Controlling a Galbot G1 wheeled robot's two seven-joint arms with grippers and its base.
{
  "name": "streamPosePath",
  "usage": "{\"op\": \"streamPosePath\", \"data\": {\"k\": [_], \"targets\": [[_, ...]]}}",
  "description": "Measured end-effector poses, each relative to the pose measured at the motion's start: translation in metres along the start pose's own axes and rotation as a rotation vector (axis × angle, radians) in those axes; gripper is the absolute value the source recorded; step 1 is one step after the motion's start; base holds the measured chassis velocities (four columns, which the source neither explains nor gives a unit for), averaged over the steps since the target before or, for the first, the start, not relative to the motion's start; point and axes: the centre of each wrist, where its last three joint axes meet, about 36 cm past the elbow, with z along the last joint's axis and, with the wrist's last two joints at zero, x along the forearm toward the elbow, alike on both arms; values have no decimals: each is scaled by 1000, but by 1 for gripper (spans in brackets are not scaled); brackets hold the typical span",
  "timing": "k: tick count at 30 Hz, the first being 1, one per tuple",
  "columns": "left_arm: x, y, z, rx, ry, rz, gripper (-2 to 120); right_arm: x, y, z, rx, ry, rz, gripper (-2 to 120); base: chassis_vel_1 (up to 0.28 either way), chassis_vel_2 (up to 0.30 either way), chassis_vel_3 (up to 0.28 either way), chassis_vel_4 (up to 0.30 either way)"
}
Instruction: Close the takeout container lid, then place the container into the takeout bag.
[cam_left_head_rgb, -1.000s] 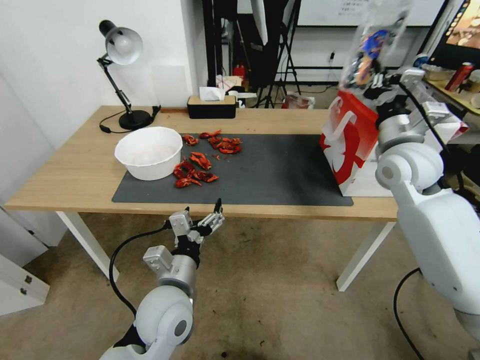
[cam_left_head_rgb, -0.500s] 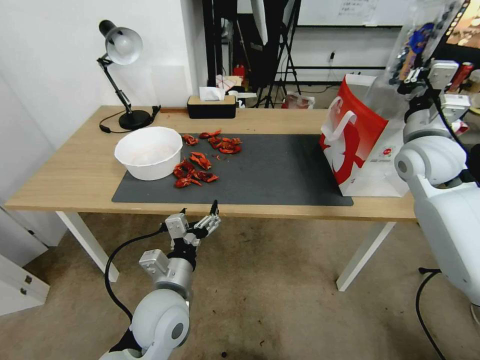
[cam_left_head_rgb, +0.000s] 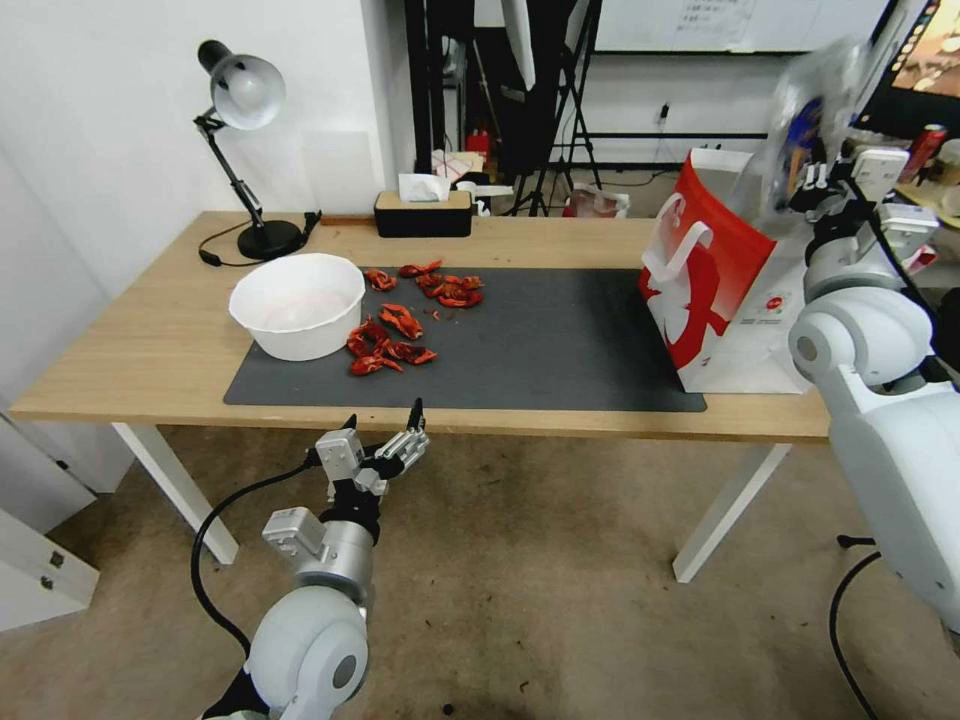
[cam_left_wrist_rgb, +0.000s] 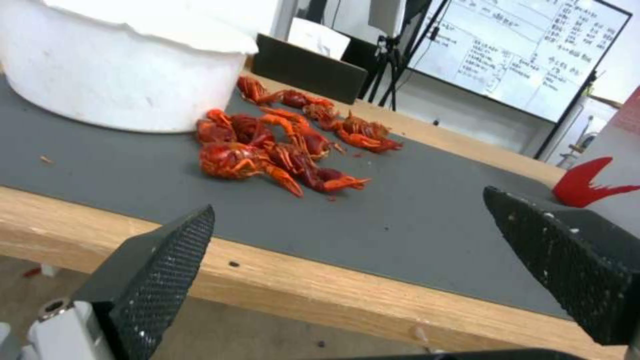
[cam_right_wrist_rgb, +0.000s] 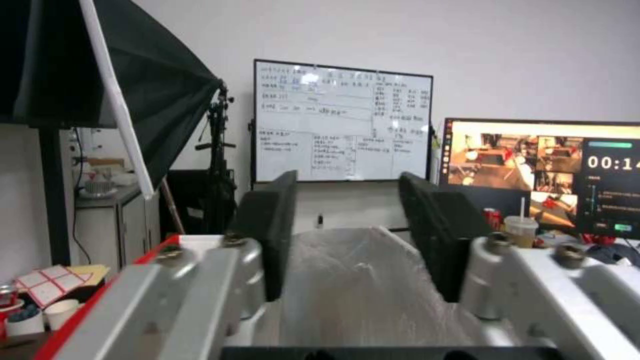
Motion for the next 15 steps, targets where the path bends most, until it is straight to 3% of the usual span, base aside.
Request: {"op": "streamPosePath", "data": {"k": [3,6,7,11,13,15], "targets": [[2,1,2,-3,0,-4,100,0,1,0,-5,3,-3,52,0,0,0,0],[4,2,6,-16,-4,-9,100,3,4,-3,-41,7,-33,69,0,0,0,0],[4,2,6,-16,-4,-9,100,3,4,-3,-41,7,-33,69,0,0,0,0],[3,5,8,-32,-16,-18,100,12,9,-10,-124,-9,-117,83,0,0,0,0],[2,9,9,-45,-28,-22,100,27,13,-15,-198,-22,-236,94,0,0,0,0],[2,9,9,-50,-32,-22,100,33,14,-14,-218,-18,-274,97,0,0,0,0]]}}
